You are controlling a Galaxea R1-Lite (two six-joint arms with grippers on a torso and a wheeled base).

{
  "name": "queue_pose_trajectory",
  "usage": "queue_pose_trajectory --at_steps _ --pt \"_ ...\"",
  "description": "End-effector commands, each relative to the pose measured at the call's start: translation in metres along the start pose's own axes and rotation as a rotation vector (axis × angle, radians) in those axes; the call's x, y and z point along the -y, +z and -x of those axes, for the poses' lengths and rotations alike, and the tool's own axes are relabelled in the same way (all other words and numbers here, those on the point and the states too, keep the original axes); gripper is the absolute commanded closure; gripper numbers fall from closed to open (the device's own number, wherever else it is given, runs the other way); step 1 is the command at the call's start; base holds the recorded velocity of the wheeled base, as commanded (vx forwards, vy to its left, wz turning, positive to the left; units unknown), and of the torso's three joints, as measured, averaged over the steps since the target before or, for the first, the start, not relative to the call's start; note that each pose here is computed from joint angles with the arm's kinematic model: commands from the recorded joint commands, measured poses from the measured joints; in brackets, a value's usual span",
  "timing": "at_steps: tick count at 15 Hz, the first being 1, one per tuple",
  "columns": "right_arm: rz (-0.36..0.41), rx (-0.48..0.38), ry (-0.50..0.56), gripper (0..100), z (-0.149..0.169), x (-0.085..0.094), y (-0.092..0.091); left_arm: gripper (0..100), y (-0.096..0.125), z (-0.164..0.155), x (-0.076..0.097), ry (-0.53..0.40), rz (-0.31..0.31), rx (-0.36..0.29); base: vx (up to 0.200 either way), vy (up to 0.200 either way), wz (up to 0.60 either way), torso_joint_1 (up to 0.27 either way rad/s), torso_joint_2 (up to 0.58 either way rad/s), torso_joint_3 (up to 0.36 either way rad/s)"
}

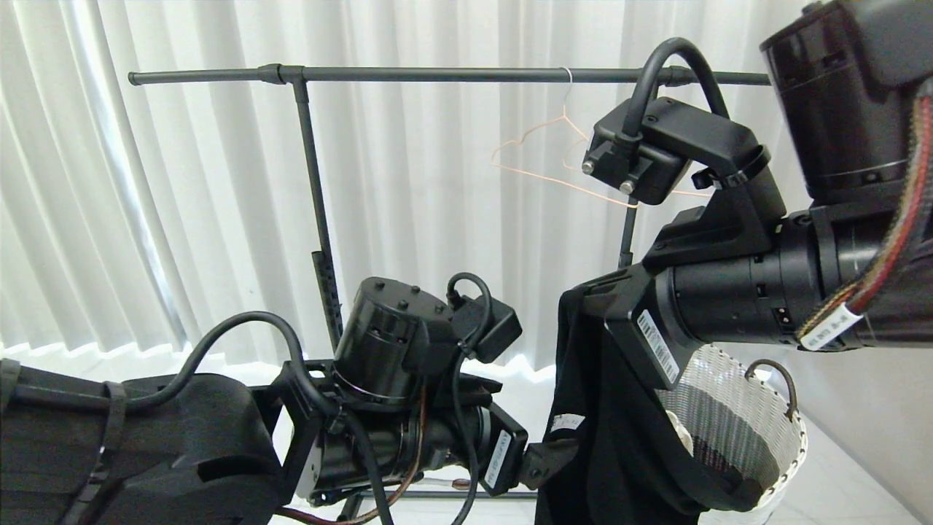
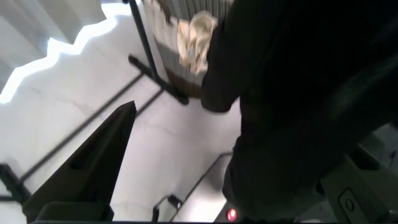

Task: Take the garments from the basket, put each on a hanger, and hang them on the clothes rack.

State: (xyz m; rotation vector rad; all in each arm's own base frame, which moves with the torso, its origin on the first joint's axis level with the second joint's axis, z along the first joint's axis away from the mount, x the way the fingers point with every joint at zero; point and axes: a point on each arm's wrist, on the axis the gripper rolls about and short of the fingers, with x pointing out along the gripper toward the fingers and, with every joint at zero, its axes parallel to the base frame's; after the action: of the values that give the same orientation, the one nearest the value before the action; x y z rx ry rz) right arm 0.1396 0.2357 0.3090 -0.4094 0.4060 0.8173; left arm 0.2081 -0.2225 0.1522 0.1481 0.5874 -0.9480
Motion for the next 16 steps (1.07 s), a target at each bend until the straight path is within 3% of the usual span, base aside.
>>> queue_pose_trajectory --at_steps 1,4,9,10,14,16 --pt "-0.002 0.01 -0.001 100 0.003 0.001 0.001 0 -0.016 -0.003 -0.002 0.022 0.01 -0.055 0.0 0.0 0.0 0.0 0.0 0.0" --pt "-0.002 0.011 -0.001 100 0.005 0.001 0.001 0 -0.028 -0.001 -0.003 0.068 0.013 -0.077 0.0 0.0 0.0 0.0 0.0 0.0" --pt "-0.002 0.01 -0.004 100 0.007 0.002 0.0 0 -0.042 0.003 -0.004 0.108 -0.001 -0.018 0.0 0.0 0.0 0.0 0.0 0.0" --pt "-0.002 0.008 -0.004 100 0.006 0.002 0.0 100 -0.043 0.005 -0.003 0.108 -0.003 -0.018 0.0 0.0 0.0 0.0 0.0 0.0" --pt "-0.002 -0.005 -0.004 100 0.005 0.001 -0.004 100 -0.05 0.02 0.002 0.144 -0.015 -0.014 0.0 0.0 0.0 0.0 0.0 0.0" --pt "-0.003 -0.018 -0.004 100 0.005 0.002 -0.008 100 -0.042 0.043 0.007 0.129 -0.025 0.06 0.0 0.0 0.0 0.0 0.0 0.0"
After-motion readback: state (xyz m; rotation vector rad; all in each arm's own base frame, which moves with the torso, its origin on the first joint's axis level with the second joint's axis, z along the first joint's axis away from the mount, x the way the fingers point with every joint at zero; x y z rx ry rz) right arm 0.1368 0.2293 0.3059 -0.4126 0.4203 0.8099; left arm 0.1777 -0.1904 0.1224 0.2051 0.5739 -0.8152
